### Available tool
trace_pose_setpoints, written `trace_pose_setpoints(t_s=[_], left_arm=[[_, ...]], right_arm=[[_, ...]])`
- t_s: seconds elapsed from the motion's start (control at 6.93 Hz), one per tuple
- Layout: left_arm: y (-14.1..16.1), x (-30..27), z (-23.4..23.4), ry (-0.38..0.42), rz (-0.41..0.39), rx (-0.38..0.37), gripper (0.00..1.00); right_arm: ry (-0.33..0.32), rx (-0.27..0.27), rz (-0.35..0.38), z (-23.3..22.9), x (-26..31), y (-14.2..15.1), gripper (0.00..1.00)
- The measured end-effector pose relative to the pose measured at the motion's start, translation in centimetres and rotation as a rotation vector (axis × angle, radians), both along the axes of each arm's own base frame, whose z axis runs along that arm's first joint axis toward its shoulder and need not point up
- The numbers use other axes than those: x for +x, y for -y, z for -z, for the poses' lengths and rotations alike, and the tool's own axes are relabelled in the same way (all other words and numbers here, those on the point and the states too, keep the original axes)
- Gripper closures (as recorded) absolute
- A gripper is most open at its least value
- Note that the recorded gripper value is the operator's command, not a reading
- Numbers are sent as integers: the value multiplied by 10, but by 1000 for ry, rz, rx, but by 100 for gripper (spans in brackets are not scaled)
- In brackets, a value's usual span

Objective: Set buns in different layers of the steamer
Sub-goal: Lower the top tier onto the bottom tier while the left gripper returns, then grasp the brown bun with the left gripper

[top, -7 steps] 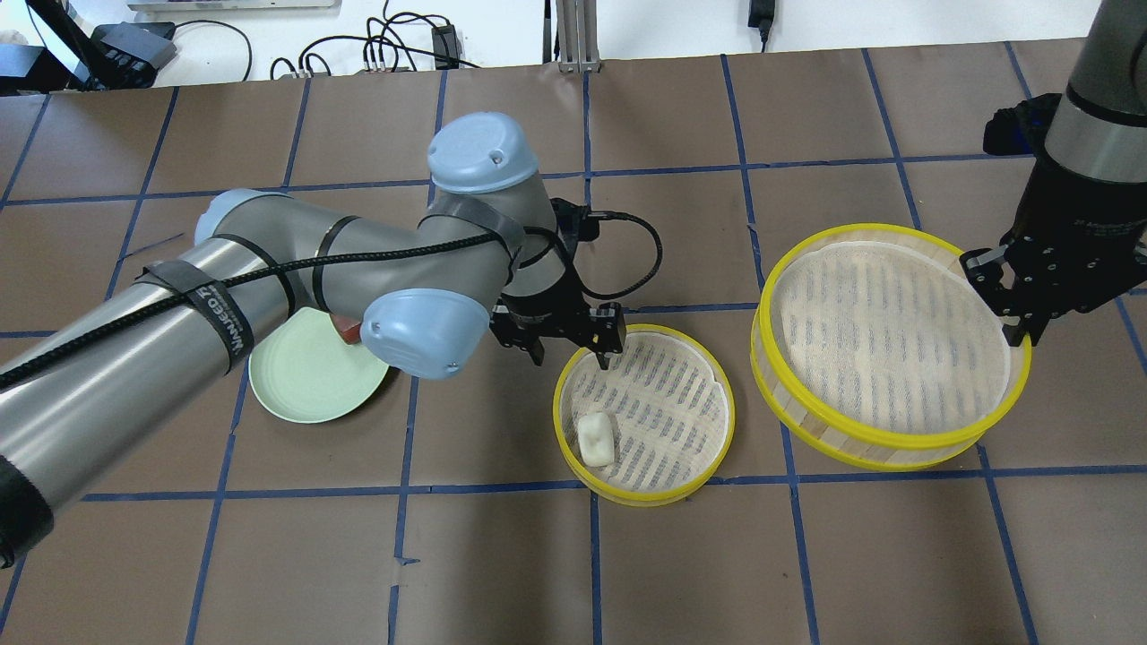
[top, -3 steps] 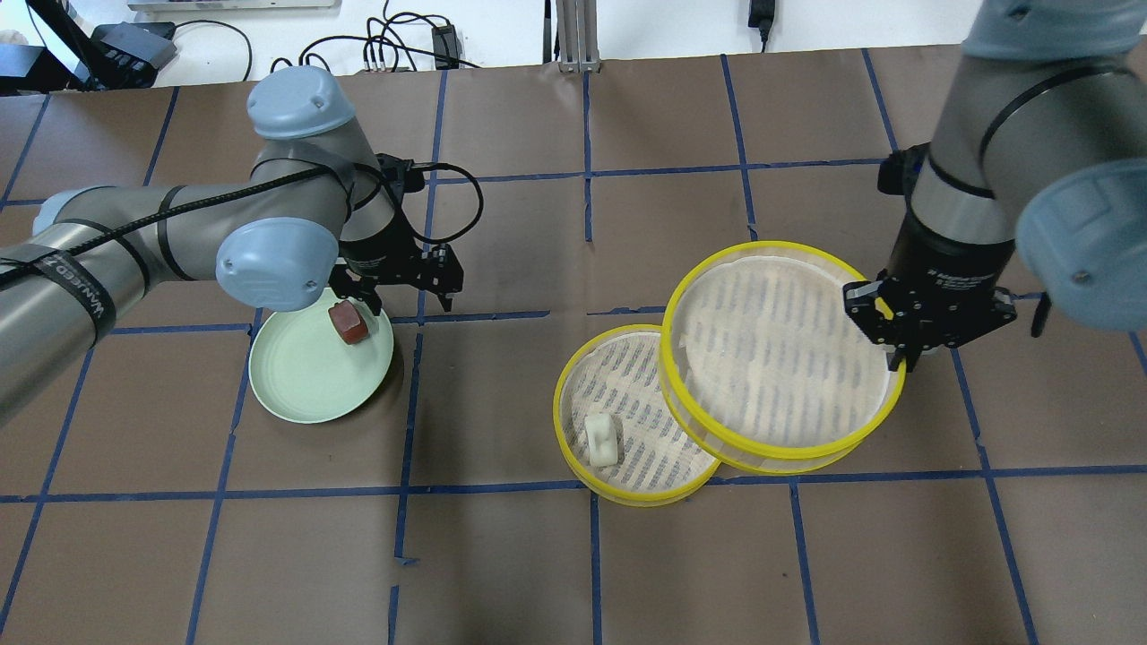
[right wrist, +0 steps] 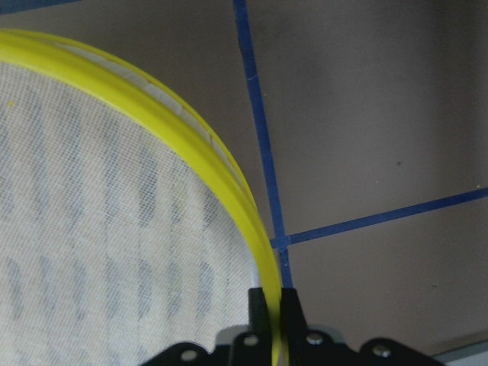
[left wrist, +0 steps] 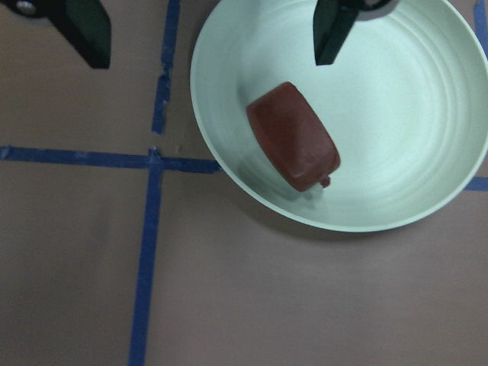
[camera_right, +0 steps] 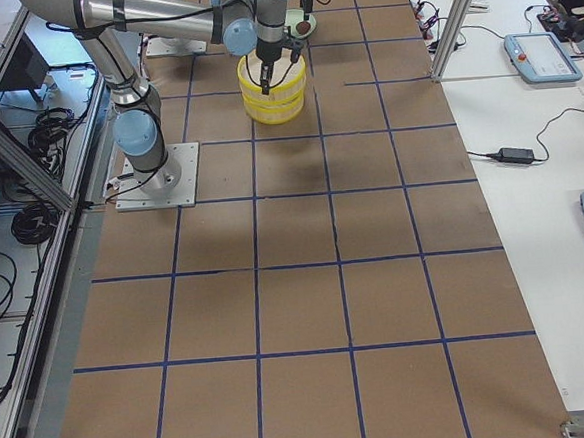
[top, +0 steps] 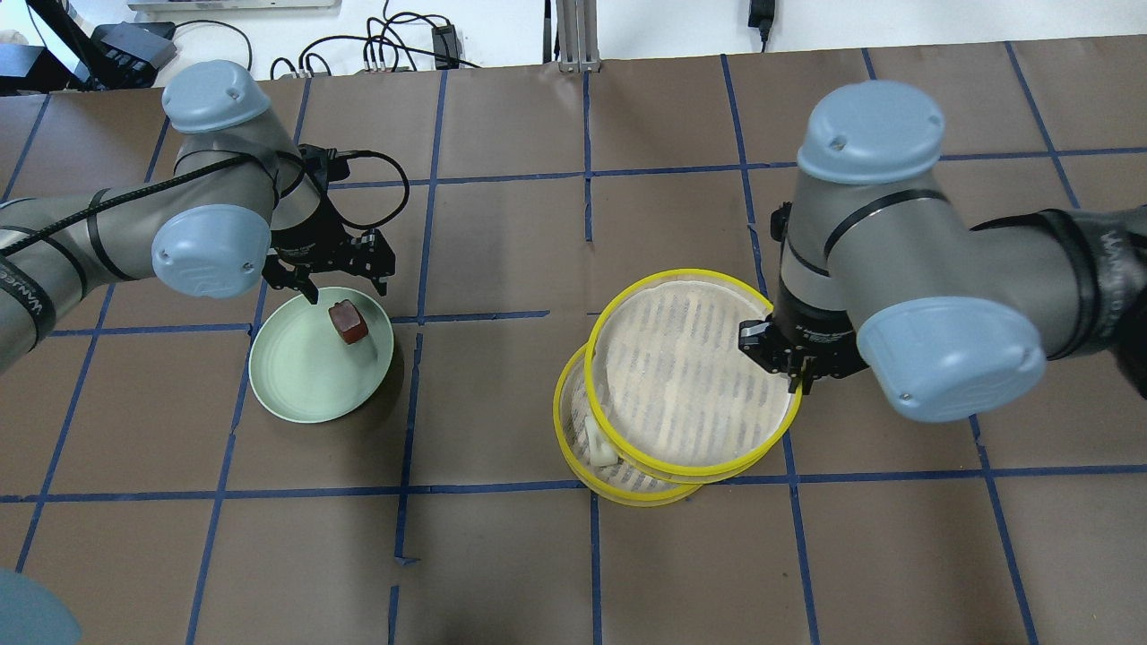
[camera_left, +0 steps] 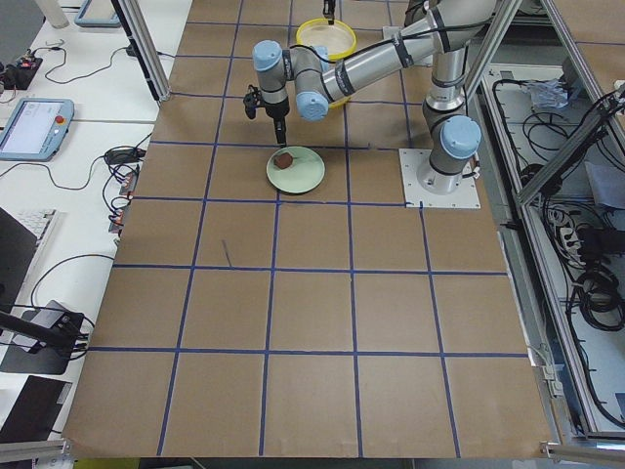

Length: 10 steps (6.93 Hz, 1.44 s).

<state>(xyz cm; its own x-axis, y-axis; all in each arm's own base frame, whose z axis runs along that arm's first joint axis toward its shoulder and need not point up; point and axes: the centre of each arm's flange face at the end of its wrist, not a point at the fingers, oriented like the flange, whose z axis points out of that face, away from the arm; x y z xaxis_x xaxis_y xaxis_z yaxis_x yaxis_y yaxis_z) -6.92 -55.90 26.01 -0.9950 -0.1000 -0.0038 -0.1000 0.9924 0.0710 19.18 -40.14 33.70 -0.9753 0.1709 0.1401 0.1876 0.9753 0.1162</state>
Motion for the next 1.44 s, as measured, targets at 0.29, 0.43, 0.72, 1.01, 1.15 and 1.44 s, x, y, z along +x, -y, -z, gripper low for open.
trace_pose_setpoints(t_s=[0.29,0.43,0.72,1.01,1.15,1.44], left_arm=[[-7,13,37,1,-26,-14,10],[-14,17,51,2,-35,-25,12],[-21,26,65,2,-51,-19,34],[-24,28,71,-1,-58,-7,78],[-23,28,70,-1,-59,-8,82],[-21,28,62,1,-55,-24,83]], right_arm=[[-11,9,-7,26,28,-6,89],[-14,14,-6,33,33,-9,89],[-18,26,-5,46,36,-7,88],[-19,26,-8,51,36,-4,86],[-19,25,-9,51,37,-3,85],[-18,24,-19,50,35,-1,82]])
